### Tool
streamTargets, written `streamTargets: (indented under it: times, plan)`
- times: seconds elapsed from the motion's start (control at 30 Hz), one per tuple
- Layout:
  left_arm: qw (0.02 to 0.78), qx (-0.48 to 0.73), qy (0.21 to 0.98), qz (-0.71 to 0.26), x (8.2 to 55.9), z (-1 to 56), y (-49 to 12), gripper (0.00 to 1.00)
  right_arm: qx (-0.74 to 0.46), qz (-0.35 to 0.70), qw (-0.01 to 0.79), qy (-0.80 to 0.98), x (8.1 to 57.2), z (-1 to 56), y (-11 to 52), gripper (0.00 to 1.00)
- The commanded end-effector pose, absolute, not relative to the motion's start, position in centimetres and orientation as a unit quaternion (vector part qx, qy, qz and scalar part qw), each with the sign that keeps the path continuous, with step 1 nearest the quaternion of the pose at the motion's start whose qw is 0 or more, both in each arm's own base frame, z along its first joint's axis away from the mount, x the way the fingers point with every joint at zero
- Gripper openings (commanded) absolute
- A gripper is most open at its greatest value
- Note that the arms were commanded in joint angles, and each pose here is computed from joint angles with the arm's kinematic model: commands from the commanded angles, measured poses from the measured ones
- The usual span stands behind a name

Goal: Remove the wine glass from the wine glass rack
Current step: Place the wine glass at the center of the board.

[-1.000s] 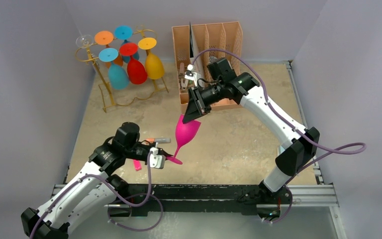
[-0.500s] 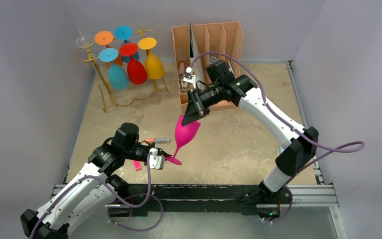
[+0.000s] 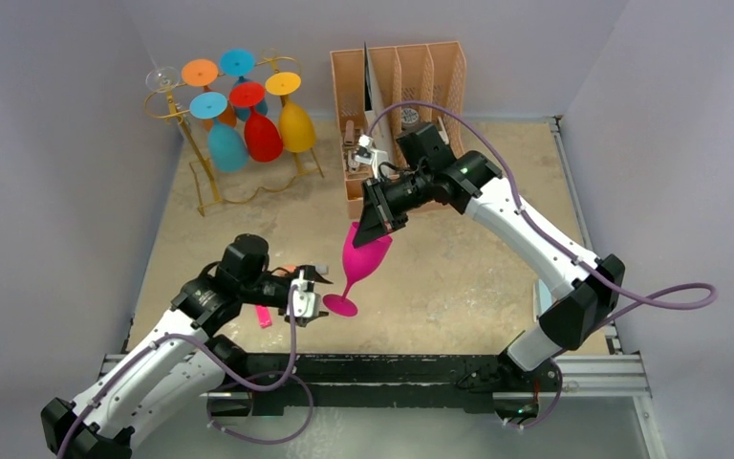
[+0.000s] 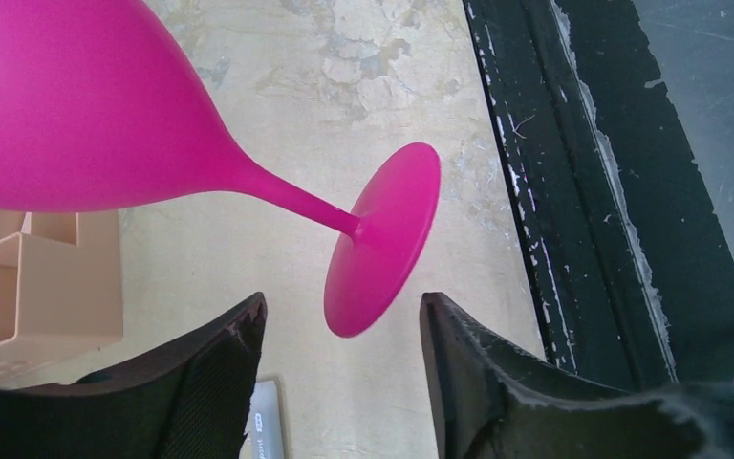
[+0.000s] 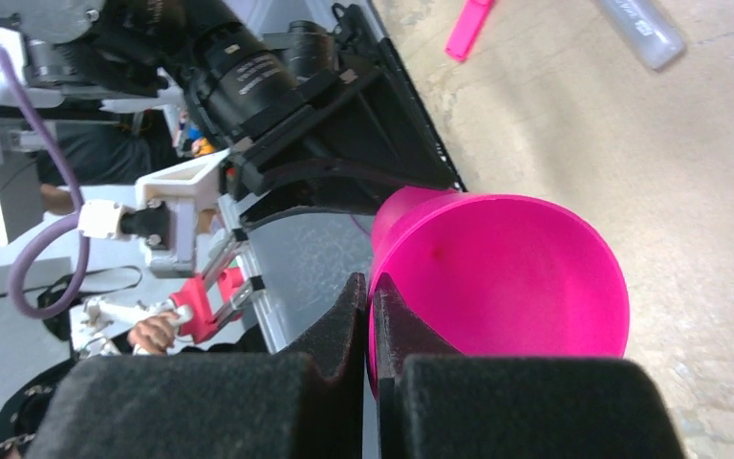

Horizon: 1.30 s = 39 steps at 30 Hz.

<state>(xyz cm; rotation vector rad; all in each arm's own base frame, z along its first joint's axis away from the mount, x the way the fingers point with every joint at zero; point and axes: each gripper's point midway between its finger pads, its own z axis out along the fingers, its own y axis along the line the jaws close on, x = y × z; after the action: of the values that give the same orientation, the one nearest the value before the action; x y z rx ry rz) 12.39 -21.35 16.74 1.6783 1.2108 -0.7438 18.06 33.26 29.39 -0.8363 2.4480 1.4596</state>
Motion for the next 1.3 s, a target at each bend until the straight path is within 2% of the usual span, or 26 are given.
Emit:
streamTargets:
  times: [0.0, 0.1, 0.27, 0.5, 0.7, 0.87, 1.0, 1.13, 1.27]
  plan:
    - [0.492, 0.674, 0.477, -0.275, 13.4, 19.1, -21.4, 0.64, -0.281, 0.456, 0.120, 0.836, 18.7, 28.9, 32.4, 0.00]
    - [0.505, 0.665, 0.489, -0.252, 14.2, 19.4, -21.0, 0.75, -0.277, 0.440, 0.137, 0.843, 19.1, 28.9, 32.0, 0.00]
    - [0.533, 0.644, 0.498, -0.232, 15.2, 20.4, -20.8, 0.81, -0.267, 0.388, 0.175, 0.865, 20.0, 27.8, 30.2, 0.00]
    - [0.570, 0.574, 0.551, -0.206, 17.7, 22.4, -20.1, 0.85, -0.251, 0.294, 0.230, 0.893, 22.2, 25.9, 27.4, 0.00]
    - [0.607, 0.423, 0.648, -0.178, 21.5, 25.0, -18.2, 0.87, -0.217, 0.187, 0.283, 0.915, 25.1, 23.9, 24.2, 0.00]
    - [0.596, 0.337, 0.717, -0.132, 23.9, 25.4, -16.0, 0.88, -0.179, 0.099, 0.357, 0.912, 28.0, 23.0, 21.1, 0.00]
    - [0.591, 0.248, 0.762, -0.090, 25.4, 26.3, -13.4, 0.89, -0.157, 0.039, 0.382, 0.910, 29.7, 22.4, 19.4, 0.00]
    - [0.592, 0.171, 0.786, -0.059, 25.8, 27.4, -10.5, 0.92, -0.169, 0.038, 0.387, 0.906, 30.8, 21.7, 20.3, 0.00]
    - [0.607, 0.129, 0.782, -0.062, 25.6, 28.3, -9.1, 0.92, -0.193, 0.097, 0.378, 0.900, 31.1, 21.3, 23.3, 0.00]
